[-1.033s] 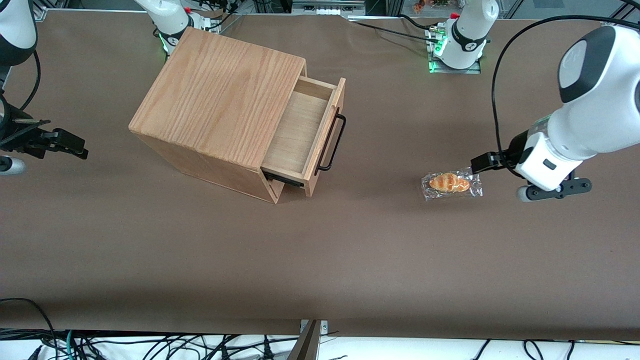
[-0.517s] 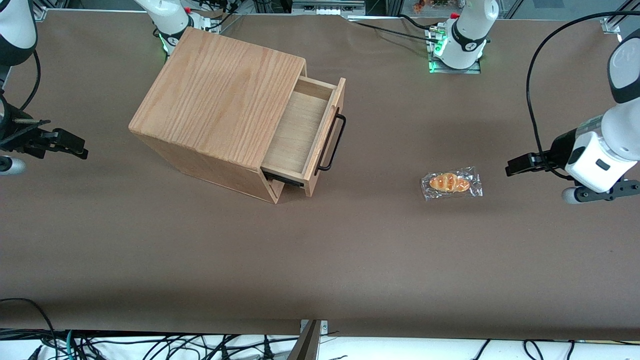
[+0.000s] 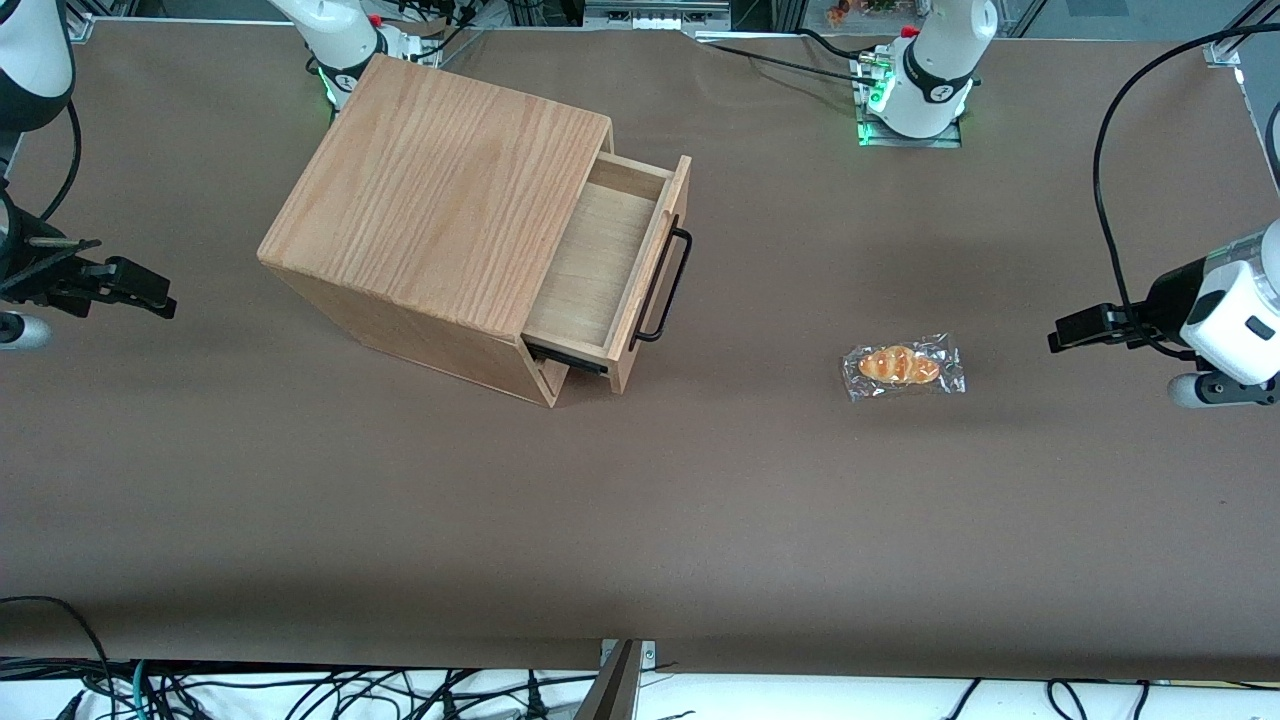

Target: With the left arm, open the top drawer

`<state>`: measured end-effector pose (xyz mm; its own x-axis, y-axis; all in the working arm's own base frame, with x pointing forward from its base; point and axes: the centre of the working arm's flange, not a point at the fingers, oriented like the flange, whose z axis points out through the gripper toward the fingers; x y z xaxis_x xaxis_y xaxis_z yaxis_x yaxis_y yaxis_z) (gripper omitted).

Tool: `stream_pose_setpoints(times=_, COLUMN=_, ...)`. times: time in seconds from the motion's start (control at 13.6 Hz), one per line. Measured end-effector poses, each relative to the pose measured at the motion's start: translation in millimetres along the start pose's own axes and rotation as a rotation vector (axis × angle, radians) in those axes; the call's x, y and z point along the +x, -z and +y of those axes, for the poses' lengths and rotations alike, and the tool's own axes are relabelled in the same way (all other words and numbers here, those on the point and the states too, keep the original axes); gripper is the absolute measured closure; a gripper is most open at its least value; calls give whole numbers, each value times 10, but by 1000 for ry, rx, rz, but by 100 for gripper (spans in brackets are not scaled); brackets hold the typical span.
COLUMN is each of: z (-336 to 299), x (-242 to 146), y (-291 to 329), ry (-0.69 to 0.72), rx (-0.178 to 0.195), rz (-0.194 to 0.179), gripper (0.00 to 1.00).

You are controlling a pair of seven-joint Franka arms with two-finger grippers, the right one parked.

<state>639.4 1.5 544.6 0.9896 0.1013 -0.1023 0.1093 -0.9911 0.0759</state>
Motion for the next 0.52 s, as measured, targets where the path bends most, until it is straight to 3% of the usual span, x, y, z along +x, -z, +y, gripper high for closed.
stream_pose_setpoints(times=0.15, z=-62, x=8, y=4, ry=-5, rx=49, rz=7, gripper=0)
stream_pose_setpoints(times=0.52, z=-118, x=16, y=12, ry=-22, rx=102, rz=14, gripper=0)
